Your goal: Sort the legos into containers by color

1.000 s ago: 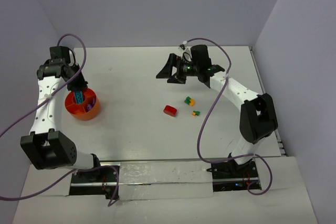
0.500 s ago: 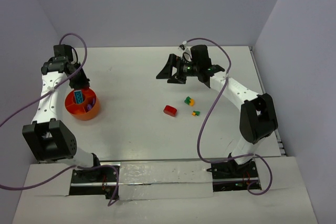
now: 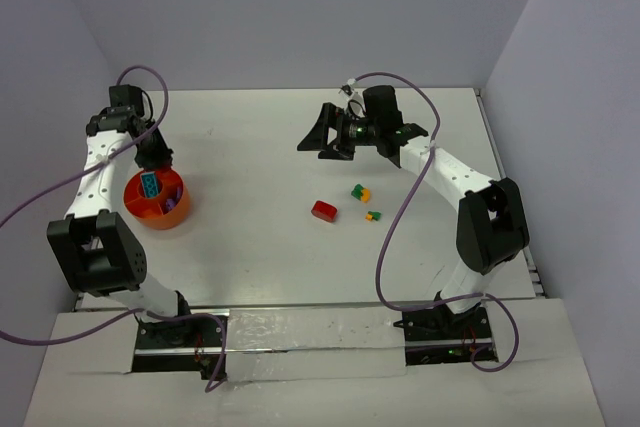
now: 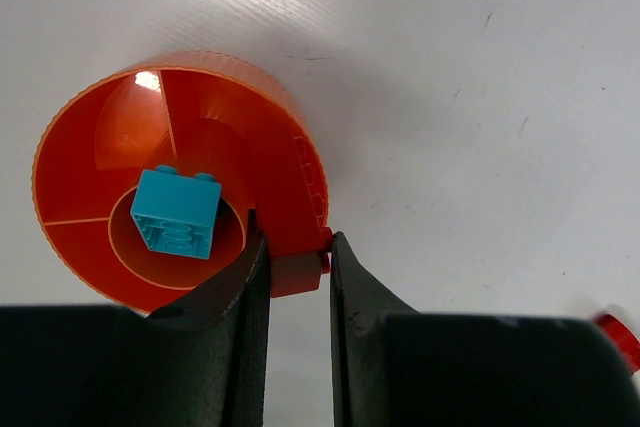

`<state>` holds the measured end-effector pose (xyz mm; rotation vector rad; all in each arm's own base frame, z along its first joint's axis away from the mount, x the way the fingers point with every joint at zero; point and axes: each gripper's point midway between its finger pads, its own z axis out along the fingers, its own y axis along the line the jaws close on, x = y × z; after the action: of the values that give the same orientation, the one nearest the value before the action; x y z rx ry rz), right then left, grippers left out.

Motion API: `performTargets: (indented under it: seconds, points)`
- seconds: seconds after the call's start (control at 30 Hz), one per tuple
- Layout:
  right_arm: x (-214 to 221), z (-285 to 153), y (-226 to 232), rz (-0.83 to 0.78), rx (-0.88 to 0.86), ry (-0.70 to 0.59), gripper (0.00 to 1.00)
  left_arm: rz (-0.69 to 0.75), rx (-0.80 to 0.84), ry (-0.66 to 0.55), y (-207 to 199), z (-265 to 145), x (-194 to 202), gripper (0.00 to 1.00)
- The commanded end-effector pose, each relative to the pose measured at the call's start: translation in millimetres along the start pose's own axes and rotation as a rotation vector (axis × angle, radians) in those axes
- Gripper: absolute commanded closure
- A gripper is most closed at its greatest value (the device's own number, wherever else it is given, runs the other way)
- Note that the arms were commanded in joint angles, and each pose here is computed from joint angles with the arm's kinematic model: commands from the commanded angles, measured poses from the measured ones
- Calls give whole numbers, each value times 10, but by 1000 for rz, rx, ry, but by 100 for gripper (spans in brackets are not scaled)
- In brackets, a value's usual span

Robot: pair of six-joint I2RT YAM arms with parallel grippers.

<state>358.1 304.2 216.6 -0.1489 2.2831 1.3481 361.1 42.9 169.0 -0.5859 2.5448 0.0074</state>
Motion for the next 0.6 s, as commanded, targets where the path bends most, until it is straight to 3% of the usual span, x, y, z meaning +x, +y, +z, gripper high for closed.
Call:
performTargets:
  seconds: [0.0,0.3,0.37,0.57]
  points:
    - [-128,-57,146,-44,-37,-21,0,-26,-12,-37,-9,5,-151,89]
    - [-123,-39,131,-34,-41,-11,0,-36,-10,0,-10,94,-50,78]
    - [-122,-40,133,-35,-42,-10,0,-39,-12,10,-12,126,-40,68]
    - [-125,-42,134,-32,-45,-9,0,-42,-11,19,-15,158,-29,58]
